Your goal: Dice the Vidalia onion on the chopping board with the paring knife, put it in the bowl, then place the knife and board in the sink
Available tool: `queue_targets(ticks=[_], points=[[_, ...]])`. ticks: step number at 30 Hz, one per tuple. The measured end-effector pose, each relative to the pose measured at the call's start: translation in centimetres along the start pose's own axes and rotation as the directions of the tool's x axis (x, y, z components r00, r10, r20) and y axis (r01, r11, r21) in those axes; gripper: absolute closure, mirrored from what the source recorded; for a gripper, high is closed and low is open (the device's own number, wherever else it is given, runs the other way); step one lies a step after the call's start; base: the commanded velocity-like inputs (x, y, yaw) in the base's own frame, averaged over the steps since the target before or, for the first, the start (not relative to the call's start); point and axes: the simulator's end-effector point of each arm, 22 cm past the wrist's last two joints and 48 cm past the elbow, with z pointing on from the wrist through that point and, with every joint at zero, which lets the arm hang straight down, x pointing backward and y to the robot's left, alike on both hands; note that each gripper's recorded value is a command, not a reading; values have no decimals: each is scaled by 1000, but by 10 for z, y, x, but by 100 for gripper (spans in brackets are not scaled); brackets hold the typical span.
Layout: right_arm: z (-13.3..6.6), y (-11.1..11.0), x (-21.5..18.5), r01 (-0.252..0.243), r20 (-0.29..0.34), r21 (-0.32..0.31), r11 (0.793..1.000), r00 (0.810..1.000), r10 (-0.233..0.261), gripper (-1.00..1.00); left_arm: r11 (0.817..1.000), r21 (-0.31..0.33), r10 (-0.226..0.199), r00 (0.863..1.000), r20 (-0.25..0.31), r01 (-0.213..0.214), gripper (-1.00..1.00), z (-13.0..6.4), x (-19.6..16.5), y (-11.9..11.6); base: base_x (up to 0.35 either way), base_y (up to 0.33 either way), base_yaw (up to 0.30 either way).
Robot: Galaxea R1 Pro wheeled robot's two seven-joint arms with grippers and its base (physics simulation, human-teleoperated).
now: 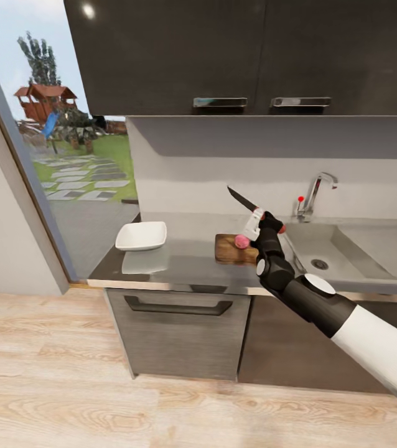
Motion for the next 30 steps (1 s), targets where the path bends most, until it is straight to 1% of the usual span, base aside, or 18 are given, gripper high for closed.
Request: queue_targets(ticks=[4, 11, 16, 22, 23, 24, 25, 27, 30], points=[[-1, 10, -7, -6, 1, -17, 1000, 1000, 6, 100, 1000, 0, 0, 1000, 0, 0, -100, 0, 0, 0, 0, -5, 0], [5, 23, 7, 15, -33, -36, 999, 999, -17, 100, 1000, 0, 0, 1000, 0, 0, -100, 0, 0, 0, 0, 0, 0], [6, 25, 11, 21, -41, -39, 999, 999, -22, 100, 1000, 0, 0, 1000, 0, 0, -100, 0, 0, 0, 0, 0, 0], [10, 34, 24, 37, -66, -54, 998, 997, -41, 100, 1000, 0, 0, 1000, 0, 0, -100, 0, 0, 0, 0, 0, 0], [9, 41, 27, 40, -67, -65, 997, 997, -45, 100, 1000, 1, 0, 1000, 0, 0, -100, 0, 0, 0, 0, 0, 0], [4, 59, 33, 43, -68, -94, 995, 996, -49, 100, 1000, 1, 0, 1000, 0, 0, -100, 0, 0, 0, 0, 0, 0], [2, 65, 34, 47, -68, -102, 994, 996, -54, 100, 1000, 0, 0, 1000, 0, 0, -100, 0, 0, 0, 0, 0, 0], [-4, 84, 36, 47, -69, -127, 991, 996, -56, 100, 1000, 0, 0, 1000, -1, 0, -100, 0, 0, 0, 0, 0, 0], [-6, 91, 37, 54, -76, -116, 992, 995, -63, 100, 1000, 1, 0, 1000, 0, 0, -100, 0, 0, 0, 0, 0, 0]])
